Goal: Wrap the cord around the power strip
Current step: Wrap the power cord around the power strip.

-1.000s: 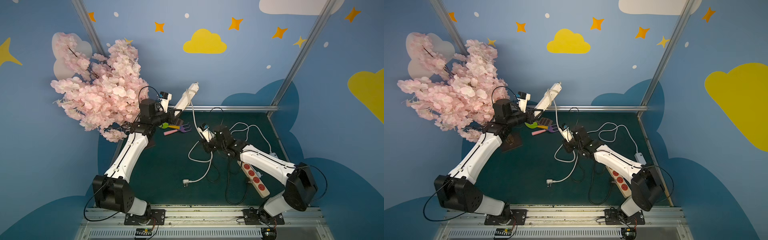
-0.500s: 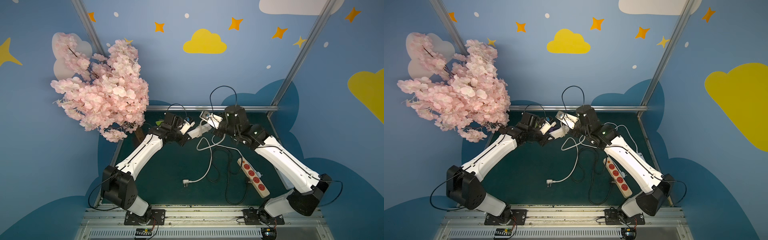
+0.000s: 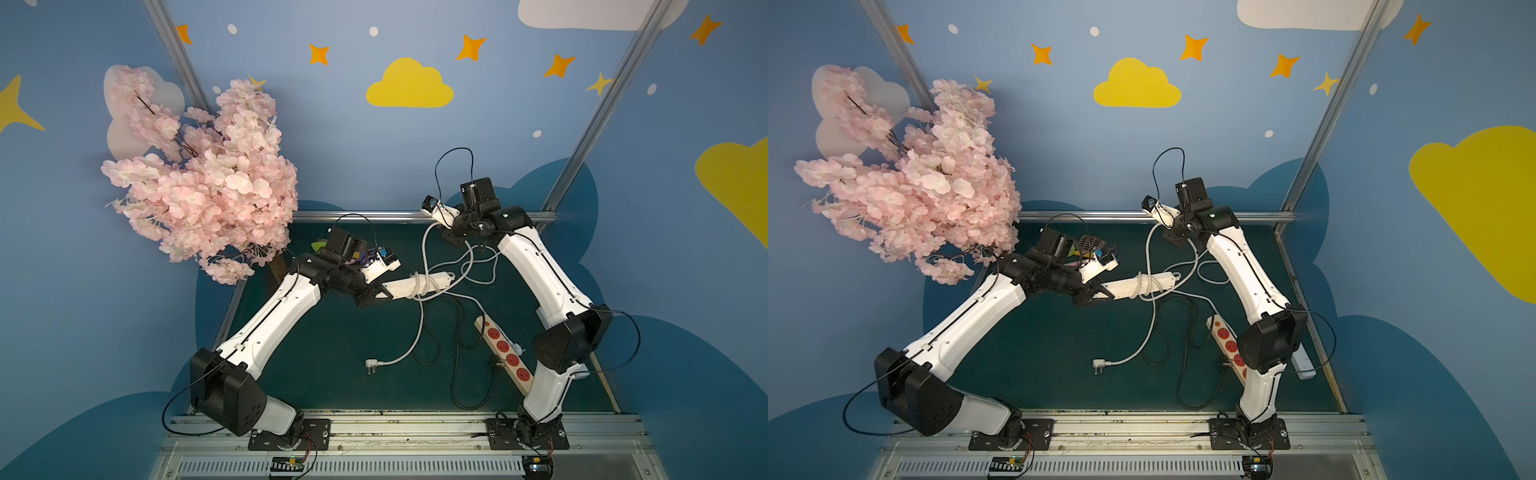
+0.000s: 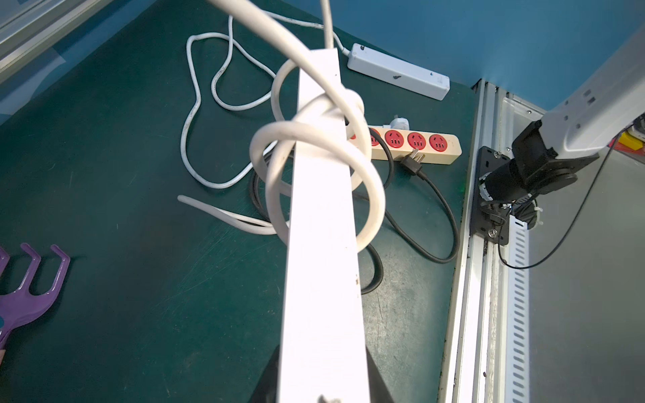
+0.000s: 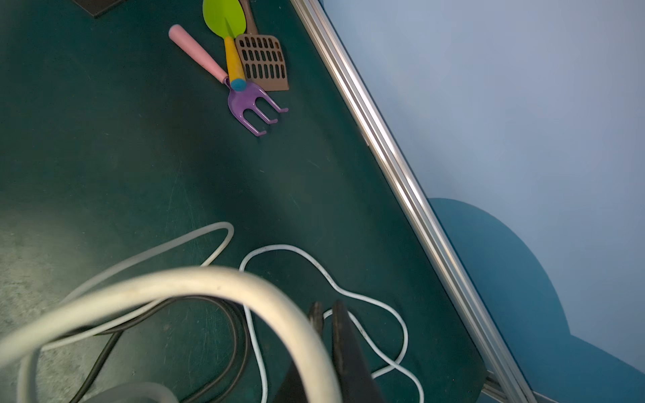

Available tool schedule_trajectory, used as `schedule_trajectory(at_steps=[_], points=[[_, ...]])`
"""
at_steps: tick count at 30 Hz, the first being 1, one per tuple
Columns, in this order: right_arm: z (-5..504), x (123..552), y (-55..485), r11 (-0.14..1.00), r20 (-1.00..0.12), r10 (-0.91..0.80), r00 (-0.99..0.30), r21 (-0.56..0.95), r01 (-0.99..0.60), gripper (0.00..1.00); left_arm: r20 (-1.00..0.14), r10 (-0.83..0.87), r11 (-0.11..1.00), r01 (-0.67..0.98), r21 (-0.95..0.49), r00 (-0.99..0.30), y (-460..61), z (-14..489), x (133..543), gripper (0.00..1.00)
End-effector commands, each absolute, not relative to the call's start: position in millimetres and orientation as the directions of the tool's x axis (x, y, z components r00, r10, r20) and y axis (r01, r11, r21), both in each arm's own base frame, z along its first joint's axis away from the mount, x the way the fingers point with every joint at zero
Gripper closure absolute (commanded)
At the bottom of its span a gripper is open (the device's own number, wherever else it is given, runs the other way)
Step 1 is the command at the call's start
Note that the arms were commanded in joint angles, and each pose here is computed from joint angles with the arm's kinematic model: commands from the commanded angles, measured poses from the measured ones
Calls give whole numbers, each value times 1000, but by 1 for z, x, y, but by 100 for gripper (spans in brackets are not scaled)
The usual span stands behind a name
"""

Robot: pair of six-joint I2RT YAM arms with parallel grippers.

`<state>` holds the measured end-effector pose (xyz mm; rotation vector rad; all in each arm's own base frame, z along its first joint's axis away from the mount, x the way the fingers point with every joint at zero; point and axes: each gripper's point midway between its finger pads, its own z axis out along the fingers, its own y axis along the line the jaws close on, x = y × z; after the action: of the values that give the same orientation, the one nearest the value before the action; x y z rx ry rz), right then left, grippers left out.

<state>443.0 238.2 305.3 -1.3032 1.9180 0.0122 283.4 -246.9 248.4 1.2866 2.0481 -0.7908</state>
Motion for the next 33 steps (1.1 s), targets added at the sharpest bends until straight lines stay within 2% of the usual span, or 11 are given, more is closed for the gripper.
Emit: schedule_trajectory(at_steps=[1, 4, 10, 14, 21, 25, 33], points=[[317, 451, 233, 510, -649, -743, -164, -389, -767, 100, -838, 489, 202, 966, -160, -241, -262, 296, 260, 97], [310, 458, 227, 531, -659, -726, -196, -357, -769, 100, -851, 467, 179, 969, -173, -238, -265, 305, 257, 98], [312, 452, 244, 512, -784, -581, -218, -144, -847, 100, -941, 243, -7, 970, -243, -234, -274, 353, 238, 98], [308, 458, 242, 523, -843, -467, -268, -19, -852, 84, -965, 98, -89, 963, -253, -244, -273, 381, 238, 97], [287, 487, 248, 609, -892, -206, -402, 204, -766, 62, -968, -27, 18, 968, -250, -249, -271, 394, 271, 97], [270, 504, 251, 636, -882, -80, -463, 313, -705, 57, -963, -85, 69, 963, -260, -254, -271, 401, 284, 98], [228, 528, 242, 709, -843, 91, -530, 428, -560, 49, -955, -144, 173, 943, -283, -260, -267, 402, 300, 98]])
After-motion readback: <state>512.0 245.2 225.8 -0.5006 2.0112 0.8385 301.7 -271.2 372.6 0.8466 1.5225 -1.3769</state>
